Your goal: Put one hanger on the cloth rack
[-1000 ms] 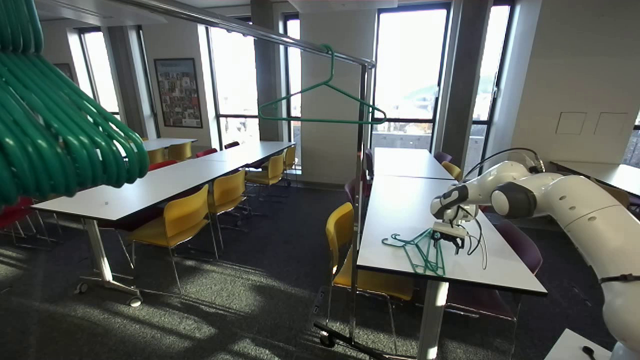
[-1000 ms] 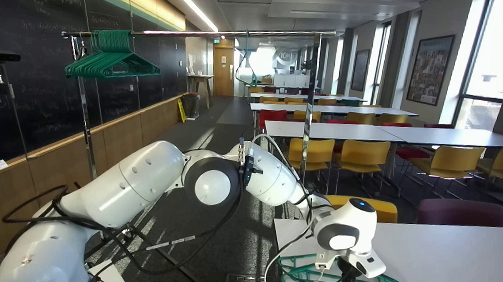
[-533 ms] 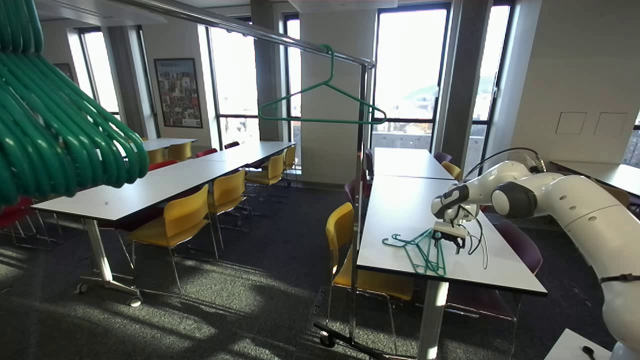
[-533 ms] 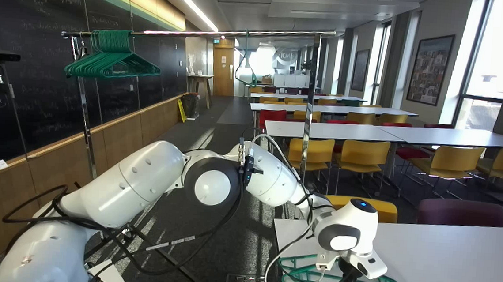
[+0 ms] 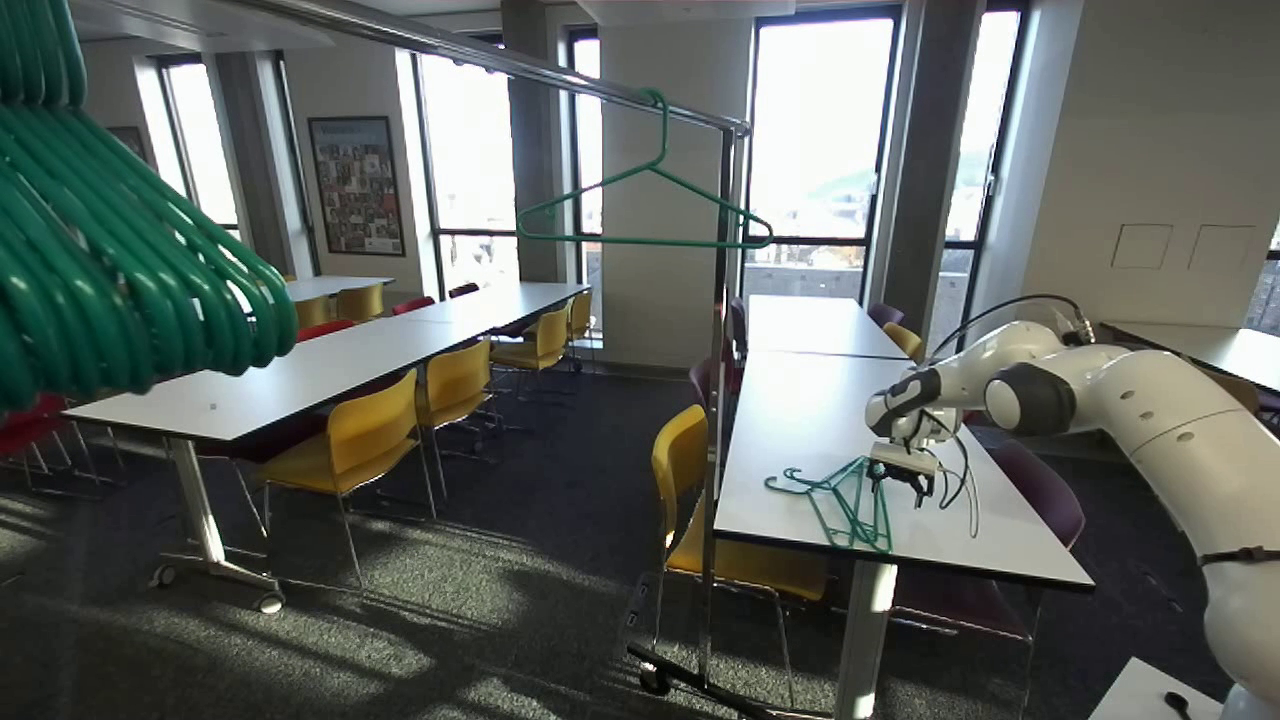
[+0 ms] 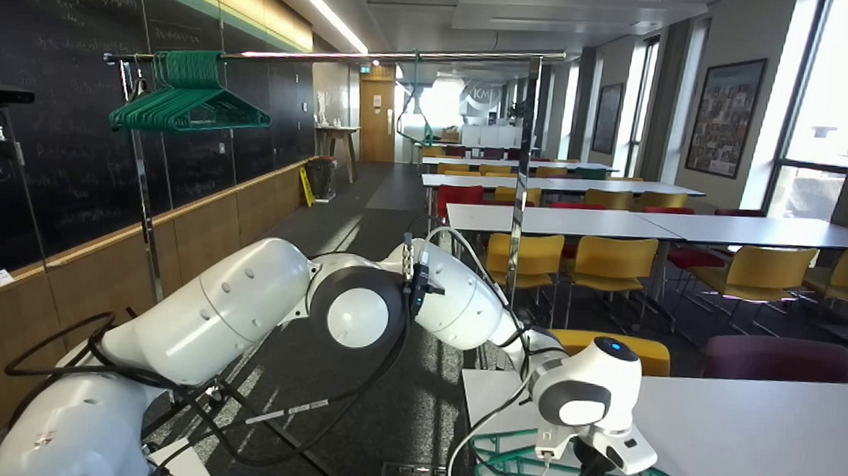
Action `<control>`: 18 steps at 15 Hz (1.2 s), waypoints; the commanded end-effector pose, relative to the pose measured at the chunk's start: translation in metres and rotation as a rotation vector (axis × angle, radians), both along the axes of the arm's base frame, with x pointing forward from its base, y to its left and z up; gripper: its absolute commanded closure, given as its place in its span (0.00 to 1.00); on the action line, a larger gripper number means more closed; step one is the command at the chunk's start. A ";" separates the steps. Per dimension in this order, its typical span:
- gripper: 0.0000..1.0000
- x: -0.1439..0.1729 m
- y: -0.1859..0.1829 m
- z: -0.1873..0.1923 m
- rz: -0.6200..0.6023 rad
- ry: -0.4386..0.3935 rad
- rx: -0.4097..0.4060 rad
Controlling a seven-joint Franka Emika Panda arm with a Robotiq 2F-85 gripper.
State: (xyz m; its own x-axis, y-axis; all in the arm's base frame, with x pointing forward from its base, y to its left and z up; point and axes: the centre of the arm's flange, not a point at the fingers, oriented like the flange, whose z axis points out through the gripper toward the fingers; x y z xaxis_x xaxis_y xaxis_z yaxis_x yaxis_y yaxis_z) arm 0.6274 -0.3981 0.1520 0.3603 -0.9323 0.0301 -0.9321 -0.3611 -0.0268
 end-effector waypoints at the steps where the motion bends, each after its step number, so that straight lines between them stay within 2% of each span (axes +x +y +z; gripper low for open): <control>1: 0.00 -0.010 0.000 0.016 0.020 -0.001 0.035; 11: 0.00 -0.009 0.006 0.001 0.035 0.033 0.028; 18: 0.00 -0.017 0.004 0.009 0.037 0.019 0.034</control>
